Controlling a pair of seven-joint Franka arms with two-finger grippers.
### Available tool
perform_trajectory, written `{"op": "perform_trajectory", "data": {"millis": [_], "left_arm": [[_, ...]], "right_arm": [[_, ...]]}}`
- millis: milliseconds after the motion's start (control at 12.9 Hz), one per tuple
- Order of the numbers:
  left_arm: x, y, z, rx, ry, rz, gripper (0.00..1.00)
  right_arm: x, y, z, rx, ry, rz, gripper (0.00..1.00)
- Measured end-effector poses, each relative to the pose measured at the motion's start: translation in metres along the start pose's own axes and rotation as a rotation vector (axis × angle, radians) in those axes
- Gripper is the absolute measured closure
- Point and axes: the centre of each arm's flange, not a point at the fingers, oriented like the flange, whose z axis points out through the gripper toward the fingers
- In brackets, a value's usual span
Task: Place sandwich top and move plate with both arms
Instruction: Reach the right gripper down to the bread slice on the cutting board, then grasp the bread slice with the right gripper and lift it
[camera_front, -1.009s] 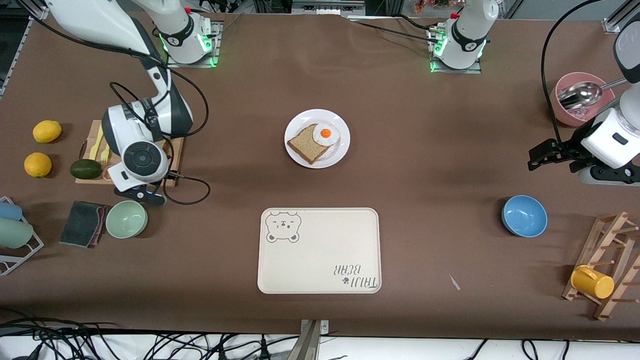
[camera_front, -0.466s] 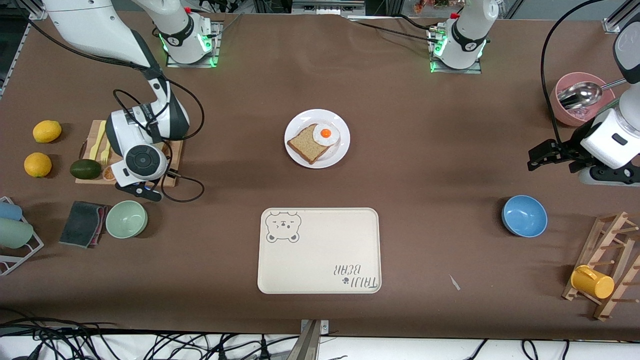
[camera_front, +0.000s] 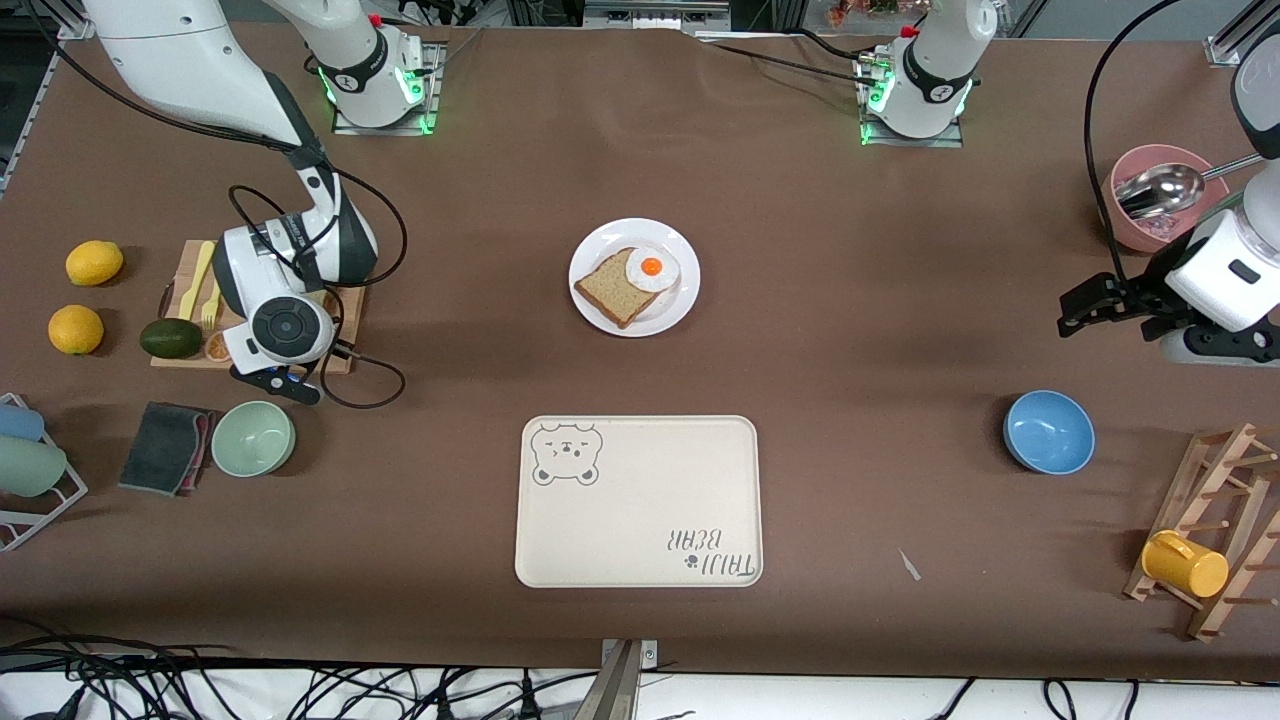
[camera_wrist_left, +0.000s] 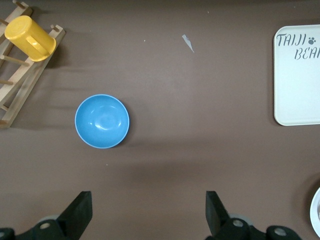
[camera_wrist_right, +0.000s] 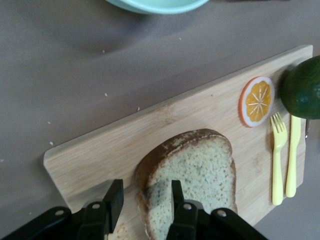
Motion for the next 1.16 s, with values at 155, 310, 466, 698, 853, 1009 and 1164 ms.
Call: {"op": "perform_trajectory", "data": {"millis": [155, 310, 466, 698, 853, 1009, 1164], "left_arm": [[-0.006, 0.002, -0.003, 0.001, -0.023, 0.002, 0.00], [-0.009, 0.004, -0.007, 0.002, -0.021, 0.005, 0.00], [-0.013, 0.004, -0.017, 0.005, -0.008, 0.004, 0.00], [-0.023, 0.000, -0.028, 0.008, -0.024, -0.006, 0.00], [-0.030, 0.001, -0.032, 0.010, -0.046, -0.008, 0.00], [-0.036, 0.001, -0.037, 0.011, -0.058, -0.009, 0.00], [-0.038, -0.005, -0.042, 0.013, -0.049, -0.039, 0.00]], "right_arm": [[0.001, 0.002, 0.002, -0.001, -0.003, 0.004, 0.65], [0.002, 0.002, 0.003, -0.001, -0.005, 0.006, 0.81], [0.002, 0.001, 0.006, -0.001, -0.007, 0.009, 0.88], [0.002, 0.002, 0.006, -0.001, -0.007, 0.019, 0.97], [0.002, 0.001, 0.006, -0.001, -0.007, 0.019, 0.97], [0.001, 0.000, 0.004, -0.005, -0.009, 0.017, 0.97], [0.000, -0.005, -0.005, -0.017, -0.017, 0.008, 0.97]]}}
